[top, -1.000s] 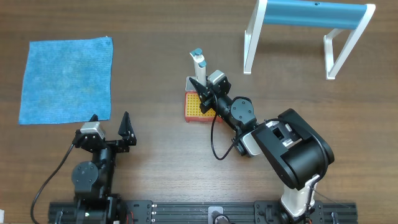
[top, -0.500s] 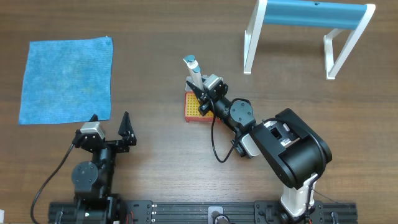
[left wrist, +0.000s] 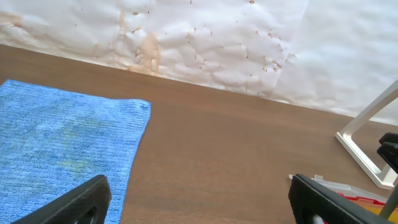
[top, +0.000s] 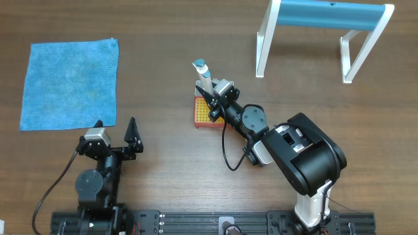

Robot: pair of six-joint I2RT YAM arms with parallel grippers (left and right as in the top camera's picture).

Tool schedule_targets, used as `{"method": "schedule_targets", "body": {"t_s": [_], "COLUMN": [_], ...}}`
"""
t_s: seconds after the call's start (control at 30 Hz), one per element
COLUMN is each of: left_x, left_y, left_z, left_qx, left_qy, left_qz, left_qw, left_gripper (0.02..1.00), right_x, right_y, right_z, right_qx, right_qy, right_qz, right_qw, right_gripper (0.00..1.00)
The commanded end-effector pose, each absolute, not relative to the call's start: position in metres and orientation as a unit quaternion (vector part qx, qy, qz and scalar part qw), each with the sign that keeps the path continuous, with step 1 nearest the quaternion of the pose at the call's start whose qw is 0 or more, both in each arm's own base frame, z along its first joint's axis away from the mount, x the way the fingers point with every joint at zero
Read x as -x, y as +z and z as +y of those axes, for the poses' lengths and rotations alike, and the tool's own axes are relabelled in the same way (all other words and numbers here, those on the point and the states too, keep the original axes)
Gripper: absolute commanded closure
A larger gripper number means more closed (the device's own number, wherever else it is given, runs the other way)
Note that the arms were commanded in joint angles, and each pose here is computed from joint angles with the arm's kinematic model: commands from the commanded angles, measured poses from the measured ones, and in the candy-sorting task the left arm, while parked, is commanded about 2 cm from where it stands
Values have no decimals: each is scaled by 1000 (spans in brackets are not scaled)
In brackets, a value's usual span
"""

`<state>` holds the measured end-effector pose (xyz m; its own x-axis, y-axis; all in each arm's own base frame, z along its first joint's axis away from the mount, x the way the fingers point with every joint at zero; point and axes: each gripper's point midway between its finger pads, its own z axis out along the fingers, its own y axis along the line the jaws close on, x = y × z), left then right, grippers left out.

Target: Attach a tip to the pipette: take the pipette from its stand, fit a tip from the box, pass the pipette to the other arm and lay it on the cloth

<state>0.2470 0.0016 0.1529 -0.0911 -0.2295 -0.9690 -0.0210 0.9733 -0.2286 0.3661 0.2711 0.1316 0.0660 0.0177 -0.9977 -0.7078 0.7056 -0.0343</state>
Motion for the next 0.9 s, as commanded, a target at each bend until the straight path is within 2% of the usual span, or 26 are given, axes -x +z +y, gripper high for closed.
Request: {"method": "schedule_targets", "body": {"t_s": [0.03,0.17,0.37,0.6,0.8,0.9], "left_x": [-247,-247,-247,-247,-247,-247], "left_y": [152,152,152,152,152,152], "left_z": [0,0,0,0,0,0], "left_qx": [79,79,79,79,79,79], "left_qy": [-78,-78,-78,-78,-78,-78], "left_qz": [735,735,735,735,735,735], "left_qw": [669,669,669,669,669,669], "left_gripper": [95,93,95,95,95,95], "right_x": [-353,-356,-368,-369,-369,-366], "right_y": [71,96,162,211,239,263], "right_z": [267,269,273,270,270,280], "right_qx": [294,290,281,273,272,297], "right_qy": [257,260,264,265,267,287], "right_qz": [687,667,622,591,581,577], "right_qw": [612,635,681,711,719,705], "right_gripper": [919,921,921,919,921,919]}}
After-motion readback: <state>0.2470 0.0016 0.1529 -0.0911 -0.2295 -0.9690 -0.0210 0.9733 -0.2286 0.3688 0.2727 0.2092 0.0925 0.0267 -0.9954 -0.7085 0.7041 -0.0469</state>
